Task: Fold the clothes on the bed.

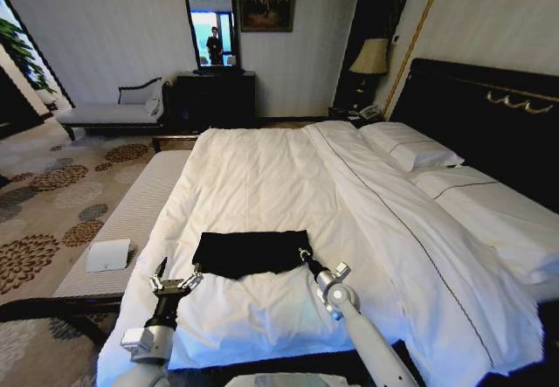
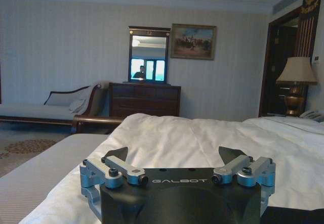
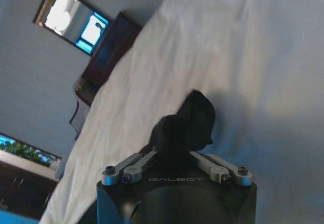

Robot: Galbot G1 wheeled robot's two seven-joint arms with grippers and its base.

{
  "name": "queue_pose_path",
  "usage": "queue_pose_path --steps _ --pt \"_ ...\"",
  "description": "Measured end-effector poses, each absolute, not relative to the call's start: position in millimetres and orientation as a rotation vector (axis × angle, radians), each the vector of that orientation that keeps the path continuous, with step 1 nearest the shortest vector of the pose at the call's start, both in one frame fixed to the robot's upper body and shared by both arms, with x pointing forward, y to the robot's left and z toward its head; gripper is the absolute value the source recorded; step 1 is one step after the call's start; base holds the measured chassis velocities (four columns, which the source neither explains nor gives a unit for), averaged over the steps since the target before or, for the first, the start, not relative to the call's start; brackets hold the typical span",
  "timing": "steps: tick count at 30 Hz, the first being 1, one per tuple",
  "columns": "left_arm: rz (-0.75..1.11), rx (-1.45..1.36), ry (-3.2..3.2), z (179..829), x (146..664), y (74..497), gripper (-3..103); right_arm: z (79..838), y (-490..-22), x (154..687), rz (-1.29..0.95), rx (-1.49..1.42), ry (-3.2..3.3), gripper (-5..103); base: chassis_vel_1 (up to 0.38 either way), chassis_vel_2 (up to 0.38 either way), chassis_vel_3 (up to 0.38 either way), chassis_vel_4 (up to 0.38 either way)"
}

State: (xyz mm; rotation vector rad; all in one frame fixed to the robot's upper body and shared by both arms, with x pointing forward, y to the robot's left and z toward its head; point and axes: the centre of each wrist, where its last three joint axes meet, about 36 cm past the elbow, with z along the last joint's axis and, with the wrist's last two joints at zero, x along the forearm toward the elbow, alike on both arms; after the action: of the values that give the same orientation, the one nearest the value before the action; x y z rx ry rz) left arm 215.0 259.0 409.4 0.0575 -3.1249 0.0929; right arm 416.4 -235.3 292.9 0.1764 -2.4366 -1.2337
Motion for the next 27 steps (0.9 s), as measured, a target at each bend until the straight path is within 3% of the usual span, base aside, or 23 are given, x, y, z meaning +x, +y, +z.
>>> queue_pose_path --steps 11,19,27 --pt "0.093 0.057 -3.125 409 215 259 100 324 -290 416 -1.16 0.091 -2.577 6 0.0 0.0 0.0 0.0" --pt "0.093 0.058 -3.125 409 215 259 100 347 -369 420 -0.916 -0.001 -2.706 6 0.0 0.0 0.0 0.0" --pt "0.093 0.058 -3.125 409 215 259 100 346 -400 426 -0.755 -0.061 -2.759 6 0.0 0.0 0.0 0.0"
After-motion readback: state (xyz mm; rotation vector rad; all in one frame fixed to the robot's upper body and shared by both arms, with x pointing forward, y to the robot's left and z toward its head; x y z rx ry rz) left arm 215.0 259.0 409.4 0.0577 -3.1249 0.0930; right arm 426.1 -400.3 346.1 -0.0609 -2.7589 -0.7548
